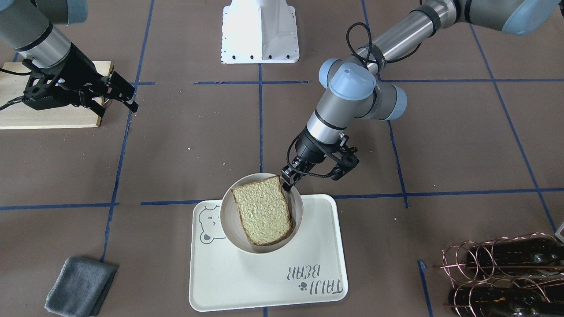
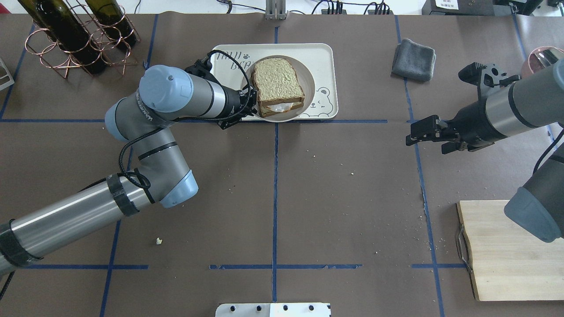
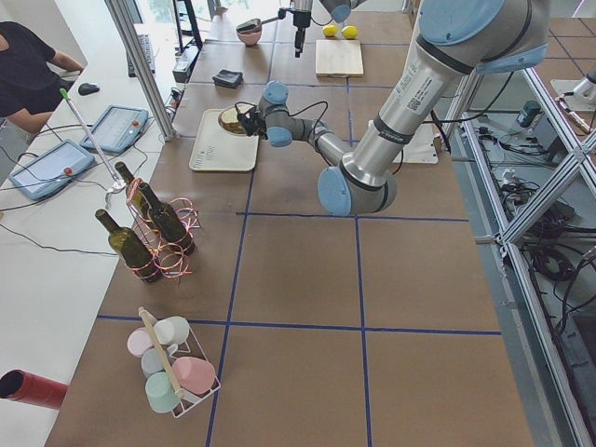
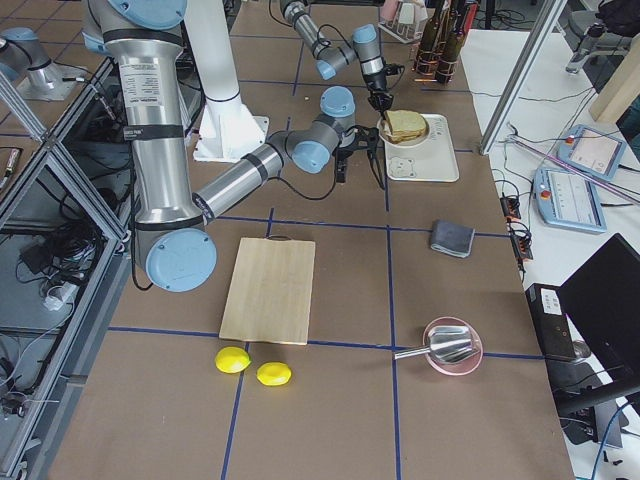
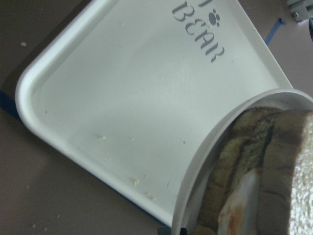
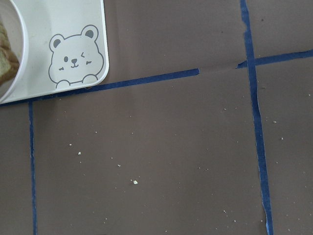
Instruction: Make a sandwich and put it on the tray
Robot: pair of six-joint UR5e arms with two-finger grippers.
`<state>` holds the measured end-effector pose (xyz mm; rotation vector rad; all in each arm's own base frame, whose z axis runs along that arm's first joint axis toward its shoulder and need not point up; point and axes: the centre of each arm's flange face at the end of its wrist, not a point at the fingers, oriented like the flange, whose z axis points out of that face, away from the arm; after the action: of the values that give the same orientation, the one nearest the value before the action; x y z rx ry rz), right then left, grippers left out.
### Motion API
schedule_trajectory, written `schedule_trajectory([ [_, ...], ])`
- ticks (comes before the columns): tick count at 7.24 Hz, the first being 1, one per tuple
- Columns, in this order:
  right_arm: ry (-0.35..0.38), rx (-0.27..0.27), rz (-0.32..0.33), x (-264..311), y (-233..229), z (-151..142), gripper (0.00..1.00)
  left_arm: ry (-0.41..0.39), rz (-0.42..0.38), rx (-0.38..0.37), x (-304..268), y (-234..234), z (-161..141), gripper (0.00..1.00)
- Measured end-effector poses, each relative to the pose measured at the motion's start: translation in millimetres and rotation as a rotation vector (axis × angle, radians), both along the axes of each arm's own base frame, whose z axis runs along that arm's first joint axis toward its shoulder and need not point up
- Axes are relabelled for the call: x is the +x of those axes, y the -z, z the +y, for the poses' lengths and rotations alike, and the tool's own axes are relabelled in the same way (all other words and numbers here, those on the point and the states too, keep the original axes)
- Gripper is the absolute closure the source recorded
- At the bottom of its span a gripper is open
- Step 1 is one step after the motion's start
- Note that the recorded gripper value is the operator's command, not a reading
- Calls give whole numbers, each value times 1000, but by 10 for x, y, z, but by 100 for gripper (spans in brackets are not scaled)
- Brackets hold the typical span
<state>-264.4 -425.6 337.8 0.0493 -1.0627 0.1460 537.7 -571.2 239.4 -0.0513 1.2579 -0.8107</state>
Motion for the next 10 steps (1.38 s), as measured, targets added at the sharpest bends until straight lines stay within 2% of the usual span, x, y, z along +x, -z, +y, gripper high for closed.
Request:
schedule_trajectory([
  [1, -1, 1, -1, 7, 6, 7, 0, 32, -13, -25, 96, -30, -232, 100],
  [2, -1, 3, -2, 9, 15, 11, 0, 45, -20, -37, 176, -86, -365, 96],
  [3, -1, 5, -2, 7, 23, 14, 0, 50, -25, -41, 236, -185, -433, 74],
  [4, -1, 6, -2, 5, 25, 15, 0, 50, -28, -41, 267, -249, -462, 68],
  [5, -1, 6, -2, 3, 24, 15, 0, 47, -32, -34, 276, -268, -472, 49],
  [8, -6, 4, 0, 25, 11, -3, 0, 16, -66, 37, 143, -437, -376, 52],
  [10, -13, 11, 13, 251, -82, -130, 0, -24, -95, 154, -399, -798, -8, 53],
])
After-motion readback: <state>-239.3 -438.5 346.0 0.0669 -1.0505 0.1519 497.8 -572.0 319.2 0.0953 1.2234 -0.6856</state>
